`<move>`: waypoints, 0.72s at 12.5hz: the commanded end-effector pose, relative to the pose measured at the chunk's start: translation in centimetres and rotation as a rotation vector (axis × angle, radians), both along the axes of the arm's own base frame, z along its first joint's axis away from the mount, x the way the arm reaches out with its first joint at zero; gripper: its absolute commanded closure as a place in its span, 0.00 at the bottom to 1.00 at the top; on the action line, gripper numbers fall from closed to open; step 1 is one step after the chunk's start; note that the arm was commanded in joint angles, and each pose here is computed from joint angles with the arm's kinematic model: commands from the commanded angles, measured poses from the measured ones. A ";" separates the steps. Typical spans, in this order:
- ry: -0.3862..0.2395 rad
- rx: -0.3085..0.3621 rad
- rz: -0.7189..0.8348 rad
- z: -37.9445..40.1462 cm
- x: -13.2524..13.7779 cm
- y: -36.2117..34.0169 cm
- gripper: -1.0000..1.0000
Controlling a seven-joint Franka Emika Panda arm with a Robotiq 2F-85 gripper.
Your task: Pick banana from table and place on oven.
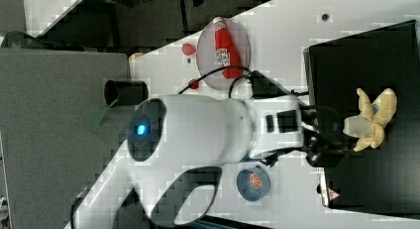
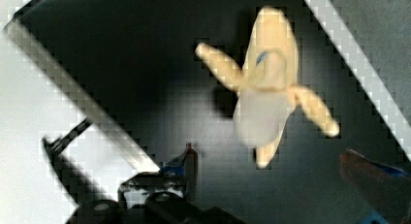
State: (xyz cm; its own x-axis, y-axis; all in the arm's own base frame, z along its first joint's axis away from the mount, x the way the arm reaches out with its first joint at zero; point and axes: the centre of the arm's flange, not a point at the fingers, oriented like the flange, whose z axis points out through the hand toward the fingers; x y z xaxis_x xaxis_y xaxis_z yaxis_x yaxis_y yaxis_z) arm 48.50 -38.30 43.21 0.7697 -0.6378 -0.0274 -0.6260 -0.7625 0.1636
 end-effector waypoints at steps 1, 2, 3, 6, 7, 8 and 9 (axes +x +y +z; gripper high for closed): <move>-0.141 -0.013 0.146 10.5 1.6 5.6 0.00; -0.125 0.012 0.143 11.9 1.4 8.0 0.00; -0.113 0.044 0.096 13.1 1.3 10.8 0.00; -0.045 0.090 -0.076 15.7 1.7 21.7 0.00; -0.044 0.078 -0.123 16.1 2.3 25.5 0.00; -0.057 0.062 -0.173 16.3 2.9 29.1 0.00; -0.070 0.048 -0.215 16.5 3.4 32.3 0.00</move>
